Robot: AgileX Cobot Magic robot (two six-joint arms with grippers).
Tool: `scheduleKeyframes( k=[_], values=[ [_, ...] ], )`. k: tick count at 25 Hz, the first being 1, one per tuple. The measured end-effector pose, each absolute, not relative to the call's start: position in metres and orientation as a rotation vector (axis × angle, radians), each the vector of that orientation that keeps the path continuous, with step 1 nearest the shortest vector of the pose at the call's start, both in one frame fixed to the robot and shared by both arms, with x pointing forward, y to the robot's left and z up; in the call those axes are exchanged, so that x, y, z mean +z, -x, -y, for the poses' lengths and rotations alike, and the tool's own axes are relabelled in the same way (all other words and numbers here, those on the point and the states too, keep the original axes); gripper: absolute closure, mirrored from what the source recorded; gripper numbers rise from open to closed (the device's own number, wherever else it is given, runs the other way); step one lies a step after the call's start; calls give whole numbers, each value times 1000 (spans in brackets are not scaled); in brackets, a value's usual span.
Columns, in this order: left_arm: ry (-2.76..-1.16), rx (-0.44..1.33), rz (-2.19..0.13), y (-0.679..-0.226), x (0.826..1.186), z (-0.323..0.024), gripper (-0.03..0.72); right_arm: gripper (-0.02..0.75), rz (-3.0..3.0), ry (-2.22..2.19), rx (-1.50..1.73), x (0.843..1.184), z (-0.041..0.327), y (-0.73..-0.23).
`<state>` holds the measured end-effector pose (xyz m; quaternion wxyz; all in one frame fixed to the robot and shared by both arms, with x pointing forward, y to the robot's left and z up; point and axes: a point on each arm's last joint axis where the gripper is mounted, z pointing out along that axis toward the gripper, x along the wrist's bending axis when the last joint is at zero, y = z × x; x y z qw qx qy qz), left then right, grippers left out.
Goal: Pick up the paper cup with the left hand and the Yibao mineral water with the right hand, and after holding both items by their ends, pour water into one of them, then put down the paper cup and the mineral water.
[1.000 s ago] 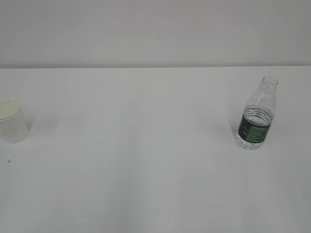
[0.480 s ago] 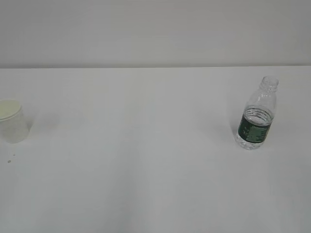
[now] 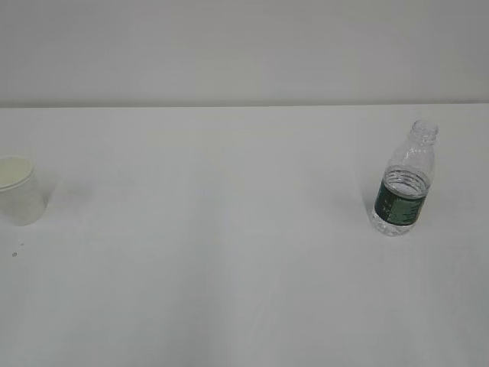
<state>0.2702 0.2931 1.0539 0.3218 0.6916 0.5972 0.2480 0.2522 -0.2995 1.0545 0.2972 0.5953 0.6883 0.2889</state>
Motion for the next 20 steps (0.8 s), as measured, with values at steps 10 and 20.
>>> scheduleKeyframes(
  k=[10, 20],
  values=[
    [-1850, 606, -1601, -279, 1052, -291, 124, 200, -1844, -1636, 746, 1056, 299, -259],
    [-1886, 558, -1637, -290, 1050, -289, 124, 201, -1903, -1708, 742, 1054, 294, -273]
  ],
)
